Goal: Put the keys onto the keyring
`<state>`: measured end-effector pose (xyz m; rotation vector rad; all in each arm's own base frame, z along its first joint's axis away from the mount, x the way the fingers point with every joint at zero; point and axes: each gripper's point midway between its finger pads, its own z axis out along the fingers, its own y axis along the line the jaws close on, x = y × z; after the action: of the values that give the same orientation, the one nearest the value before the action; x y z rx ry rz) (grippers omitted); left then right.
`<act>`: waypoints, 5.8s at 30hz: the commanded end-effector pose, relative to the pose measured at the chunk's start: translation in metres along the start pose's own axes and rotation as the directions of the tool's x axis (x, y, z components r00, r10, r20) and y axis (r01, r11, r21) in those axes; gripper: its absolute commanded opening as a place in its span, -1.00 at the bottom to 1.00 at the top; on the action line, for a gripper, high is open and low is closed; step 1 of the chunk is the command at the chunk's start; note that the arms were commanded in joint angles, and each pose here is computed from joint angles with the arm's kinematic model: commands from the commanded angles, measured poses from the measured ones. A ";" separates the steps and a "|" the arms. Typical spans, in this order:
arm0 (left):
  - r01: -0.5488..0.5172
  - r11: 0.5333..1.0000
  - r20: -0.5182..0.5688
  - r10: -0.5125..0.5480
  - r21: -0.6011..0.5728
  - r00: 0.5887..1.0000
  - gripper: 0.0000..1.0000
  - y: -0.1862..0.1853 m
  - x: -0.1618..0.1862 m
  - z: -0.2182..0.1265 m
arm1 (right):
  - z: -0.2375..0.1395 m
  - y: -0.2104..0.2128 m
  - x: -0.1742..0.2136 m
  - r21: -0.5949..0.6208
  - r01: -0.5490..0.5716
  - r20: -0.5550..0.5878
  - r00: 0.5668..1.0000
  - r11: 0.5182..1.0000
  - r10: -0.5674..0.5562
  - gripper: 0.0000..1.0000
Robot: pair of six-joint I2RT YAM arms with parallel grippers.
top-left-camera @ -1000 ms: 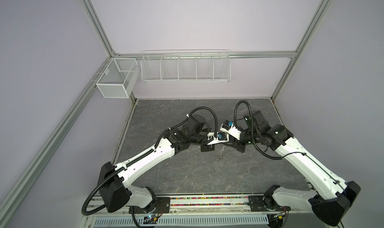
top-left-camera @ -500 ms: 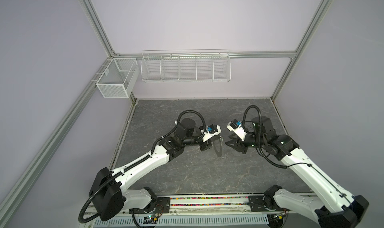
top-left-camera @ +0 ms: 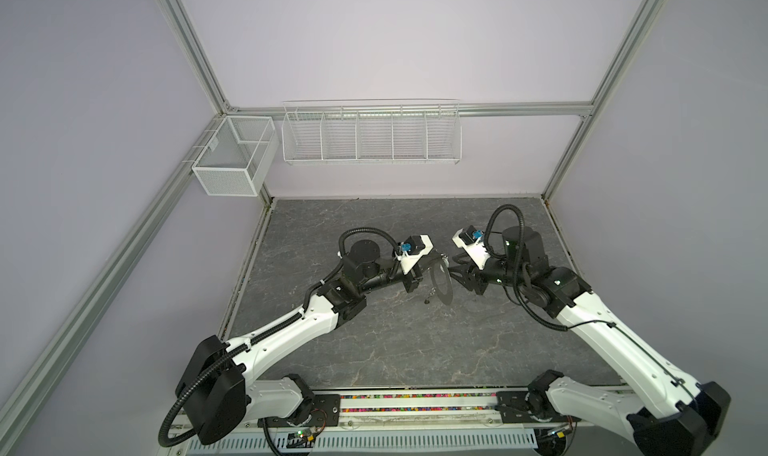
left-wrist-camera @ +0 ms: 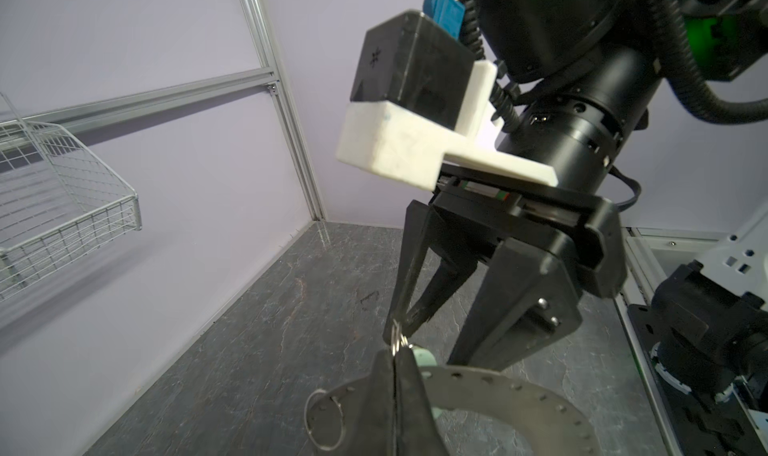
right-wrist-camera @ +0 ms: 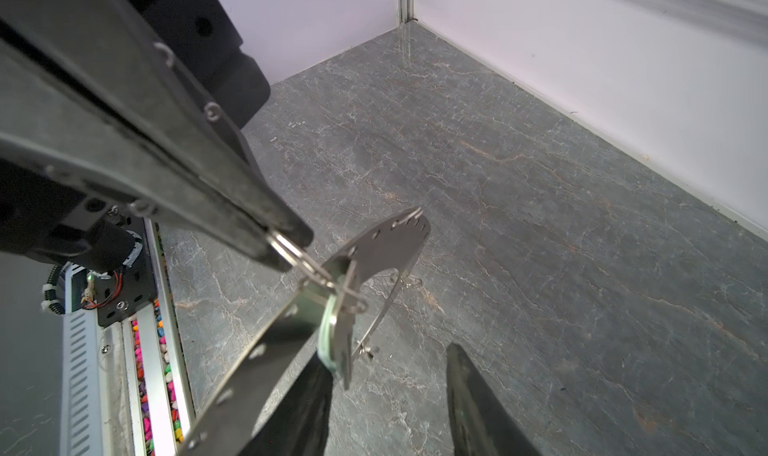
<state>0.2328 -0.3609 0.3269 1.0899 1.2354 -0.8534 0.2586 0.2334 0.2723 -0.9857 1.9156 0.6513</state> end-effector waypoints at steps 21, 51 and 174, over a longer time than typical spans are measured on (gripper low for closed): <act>0.041 0.995 0.242 -0.019 -0.087 0.970 -1.00 0.025 -0.039 0.005 | -0.019 -0.013 -0.064 0.096 0.093 0.194 0.975 0.991 -0.111 -0.35; 0.054 0.986 0.378 0.010 -0.159 0.926 -1.00 0.043 -0.052 0.008 | 0.003 -0.007 -0.050 0.122 0.281 0.043 0.957 0.952 -0.288 -0.77; -0.230 0.921 -0.232 0.310 0.315 0.922 -0.91 -0.030 0.017 0.024 | -0.026 0.034 -0.029 -0.288 0.215 -0.081 0.966 0.933 -0.247 -0.87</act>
<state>0.2233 -0.3817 0.3003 1.5902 1.2309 -0.6372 0.2354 0.2347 0.2958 -1.3845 1.9322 0.7274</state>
